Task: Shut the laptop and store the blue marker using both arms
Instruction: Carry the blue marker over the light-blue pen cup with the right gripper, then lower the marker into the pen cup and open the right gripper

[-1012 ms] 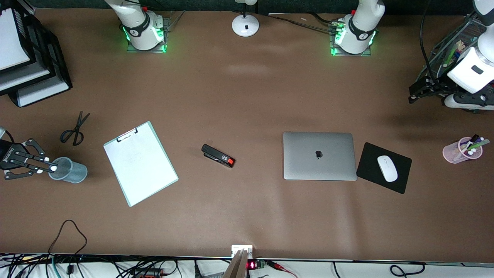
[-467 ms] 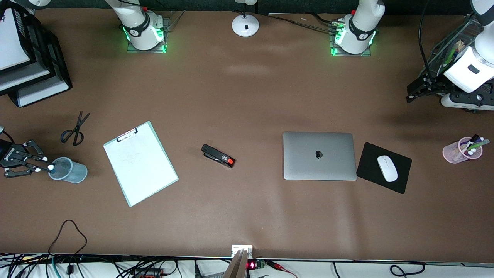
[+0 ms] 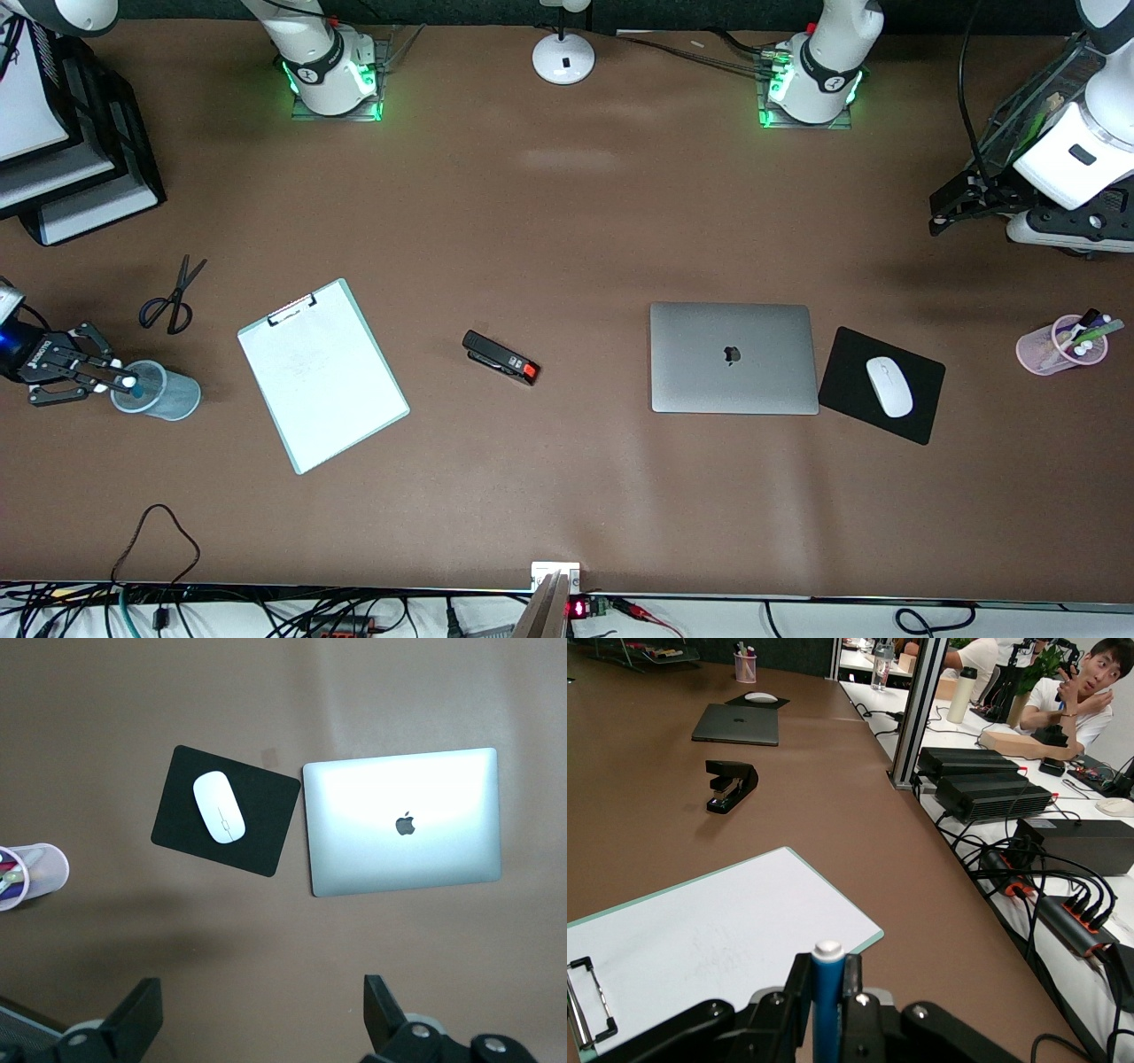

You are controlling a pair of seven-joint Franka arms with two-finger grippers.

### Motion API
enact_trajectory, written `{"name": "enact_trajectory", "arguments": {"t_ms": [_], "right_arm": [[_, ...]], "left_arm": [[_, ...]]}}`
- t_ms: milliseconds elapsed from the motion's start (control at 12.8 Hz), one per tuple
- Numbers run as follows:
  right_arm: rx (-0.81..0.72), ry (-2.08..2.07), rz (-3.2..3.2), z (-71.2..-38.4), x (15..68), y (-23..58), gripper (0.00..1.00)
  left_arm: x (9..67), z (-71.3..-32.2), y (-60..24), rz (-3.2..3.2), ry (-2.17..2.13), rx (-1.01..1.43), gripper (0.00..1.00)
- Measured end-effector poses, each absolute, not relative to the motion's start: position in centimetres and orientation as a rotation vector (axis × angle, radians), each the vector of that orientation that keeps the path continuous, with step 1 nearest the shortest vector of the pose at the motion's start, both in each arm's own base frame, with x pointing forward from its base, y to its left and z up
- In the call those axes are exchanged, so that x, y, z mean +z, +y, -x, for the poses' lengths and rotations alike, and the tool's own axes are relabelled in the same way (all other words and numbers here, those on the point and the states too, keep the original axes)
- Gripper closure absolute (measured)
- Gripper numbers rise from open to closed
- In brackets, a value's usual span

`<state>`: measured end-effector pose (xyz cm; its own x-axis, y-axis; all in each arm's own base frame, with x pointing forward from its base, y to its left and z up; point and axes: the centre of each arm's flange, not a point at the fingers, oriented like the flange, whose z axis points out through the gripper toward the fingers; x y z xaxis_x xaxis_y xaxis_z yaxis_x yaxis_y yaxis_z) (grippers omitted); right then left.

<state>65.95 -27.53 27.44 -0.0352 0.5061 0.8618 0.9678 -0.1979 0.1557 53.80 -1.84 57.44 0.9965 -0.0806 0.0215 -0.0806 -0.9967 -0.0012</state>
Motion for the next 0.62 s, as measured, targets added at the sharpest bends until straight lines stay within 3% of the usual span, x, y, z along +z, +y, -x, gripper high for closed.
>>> {"name": "enact_trajectory", "arguments": {"t_ms": [389,545,623], "right_arm": [[-1.171,-1.526,1.724,-65.2,25.1,-28.5,0.82],[-1.176,-1.515,1.727,-64.9,24.7,-29.1,0.76],[-1.178,-1.513,1.726,-64.8,24.8,-29.2,0.67]], "left_arm": [[57.4,-53.8,-1.9,3.138,0.130,-0.028,0.00],[57.4,-53.8,-1.9,3.138,0.131,-0.026,0.00],[57.4,-53.7,-1.9,3.138,0.131,-0.025,0.00]]}}
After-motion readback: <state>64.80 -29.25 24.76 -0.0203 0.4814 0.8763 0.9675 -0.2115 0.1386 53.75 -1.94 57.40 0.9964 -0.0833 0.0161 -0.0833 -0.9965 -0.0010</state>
